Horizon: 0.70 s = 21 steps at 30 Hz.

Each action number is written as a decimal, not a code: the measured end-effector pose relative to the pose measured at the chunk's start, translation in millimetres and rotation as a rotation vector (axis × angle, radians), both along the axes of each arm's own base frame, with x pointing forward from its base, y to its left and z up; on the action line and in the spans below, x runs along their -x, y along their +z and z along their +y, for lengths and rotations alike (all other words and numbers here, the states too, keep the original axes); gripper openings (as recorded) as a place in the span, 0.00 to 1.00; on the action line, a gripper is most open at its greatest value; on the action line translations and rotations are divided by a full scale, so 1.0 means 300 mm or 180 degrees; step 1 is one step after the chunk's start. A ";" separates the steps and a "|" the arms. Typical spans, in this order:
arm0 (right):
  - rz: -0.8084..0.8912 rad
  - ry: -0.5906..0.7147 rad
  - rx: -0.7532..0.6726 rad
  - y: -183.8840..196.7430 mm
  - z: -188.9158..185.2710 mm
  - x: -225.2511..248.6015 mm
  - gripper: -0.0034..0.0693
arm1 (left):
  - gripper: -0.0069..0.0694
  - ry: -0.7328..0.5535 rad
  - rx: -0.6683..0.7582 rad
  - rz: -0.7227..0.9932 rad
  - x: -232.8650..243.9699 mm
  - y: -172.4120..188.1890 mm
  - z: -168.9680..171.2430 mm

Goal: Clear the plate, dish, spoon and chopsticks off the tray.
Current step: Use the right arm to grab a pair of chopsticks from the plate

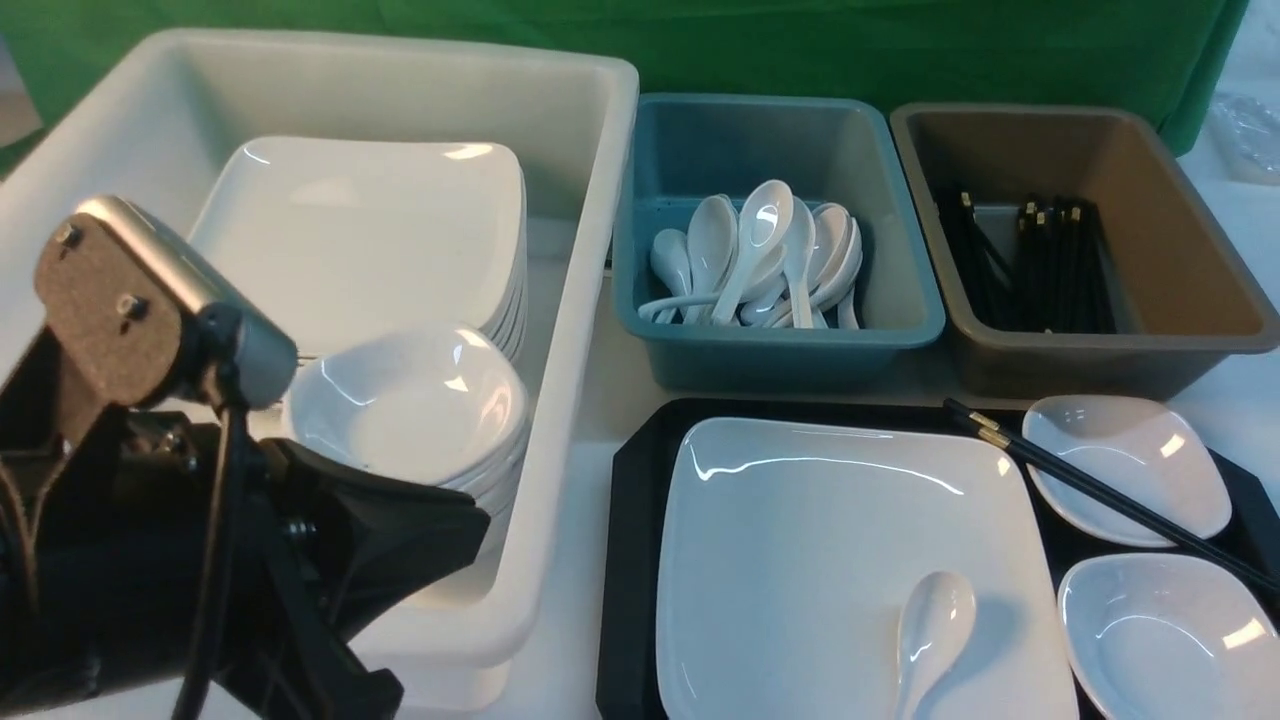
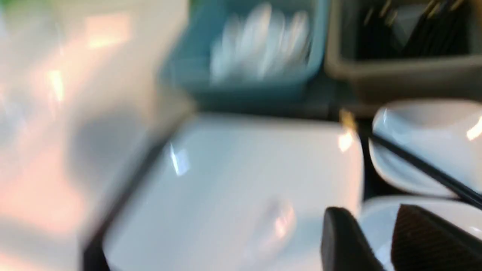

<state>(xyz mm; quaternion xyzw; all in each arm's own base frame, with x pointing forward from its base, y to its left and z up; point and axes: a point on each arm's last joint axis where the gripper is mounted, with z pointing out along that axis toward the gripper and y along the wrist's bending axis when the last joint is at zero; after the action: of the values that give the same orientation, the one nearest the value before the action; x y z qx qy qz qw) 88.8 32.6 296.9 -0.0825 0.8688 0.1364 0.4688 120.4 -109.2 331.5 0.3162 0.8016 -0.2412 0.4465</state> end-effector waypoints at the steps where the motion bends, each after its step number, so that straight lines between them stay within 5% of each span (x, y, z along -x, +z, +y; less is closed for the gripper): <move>1: 0.0206 0.0126 0.0252 0.032 0.013 -0.050 0.37 | 0.12 0.0000 0.0021 -0.0030 -0.001 0.013 0.000; 7: 0.1257 0.0533 0.1355 0.051 0.058 -0.342 0.36 | 0.12 -0.0091 0.0151 -0.0367 0.048 0.115 0.028; 13: 0.1695 0.0613 0.1624 -0.024 0.032 -0.488 0.36 | 0.12 -0.0239 0.0161 -0.0449 0.142 0.139 0.081; 21: 0.2280 0.0622 0.1670 -0.228 -0.055 -0.657 0.63 | 0.12 -0.0331 0.0349 -0.0778 0.282 0.176 0.170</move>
<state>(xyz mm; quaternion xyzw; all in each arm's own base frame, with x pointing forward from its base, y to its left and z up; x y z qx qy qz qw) 285.7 16.0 228.6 -0.2277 0.9695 -0.0247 0.0869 35.8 -58.2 384.2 0.3595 0.7094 -0.2671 0.5443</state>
